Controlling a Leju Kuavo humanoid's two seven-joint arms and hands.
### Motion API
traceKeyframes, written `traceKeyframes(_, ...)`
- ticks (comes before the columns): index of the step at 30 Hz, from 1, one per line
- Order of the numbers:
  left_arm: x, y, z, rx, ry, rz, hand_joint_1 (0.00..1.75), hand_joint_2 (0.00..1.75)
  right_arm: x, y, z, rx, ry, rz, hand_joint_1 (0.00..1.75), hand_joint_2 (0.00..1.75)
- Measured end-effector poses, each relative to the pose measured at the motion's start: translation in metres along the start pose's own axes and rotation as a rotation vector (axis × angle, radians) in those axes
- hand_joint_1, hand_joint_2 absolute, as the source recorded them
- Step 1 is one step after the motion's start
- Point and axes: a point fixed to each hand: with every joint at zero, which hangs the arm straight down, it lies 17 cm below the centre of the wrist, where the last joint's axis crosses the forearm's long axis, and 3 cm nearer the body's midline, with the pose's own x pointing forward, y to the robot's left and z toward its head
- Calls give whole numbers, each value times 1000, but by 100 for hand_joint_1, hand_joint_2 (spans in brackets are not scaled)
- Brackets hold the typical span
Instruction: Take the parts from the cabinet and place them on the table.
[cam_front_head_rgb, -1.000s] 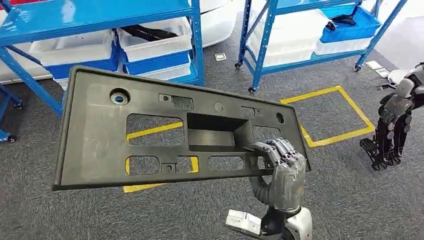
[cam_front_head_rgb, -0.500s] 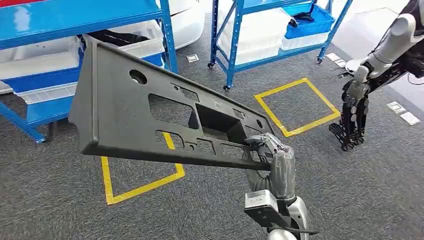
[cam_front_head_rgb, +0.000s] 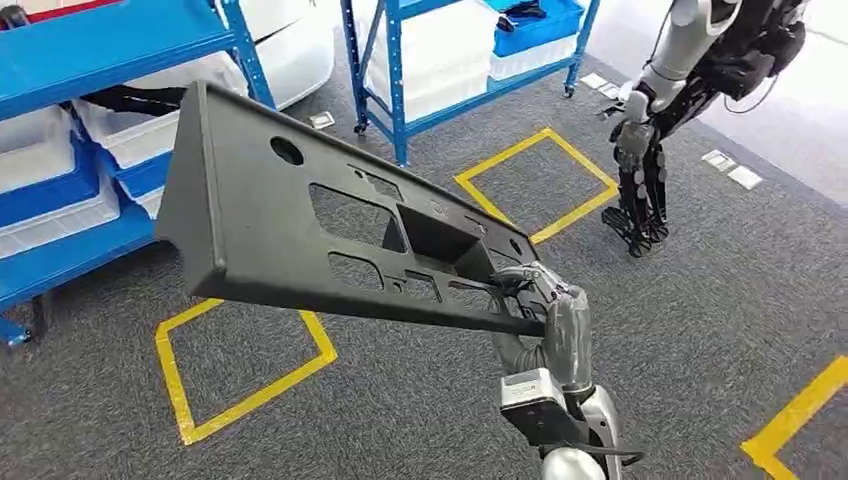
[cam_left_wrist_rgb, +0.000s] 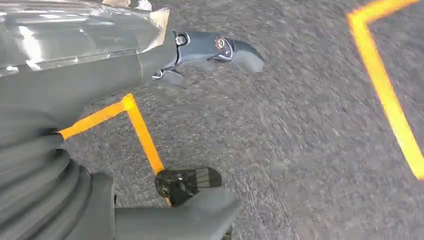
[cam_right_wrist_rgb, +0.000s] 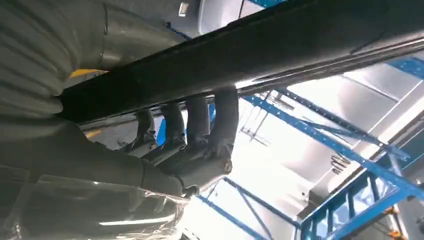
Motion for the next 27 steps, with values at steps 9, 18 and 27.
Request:
traceKeyframes(9, -6, 10, 2, 23, 9, -1, 0, 175, -4, -1, -2, -8, 5, -4, 175, 175)
traceKeyframes(18, -4, 10, 1, 23, 3, 1, 0, 175, -7, -4, -5, -24, 3, -22, 175, 175)
traceKeyframes(27, 3, 7, -4, 25, -11, 4, 0, 175, -12, -2, -7, -29, 8, -59, 175, 175)
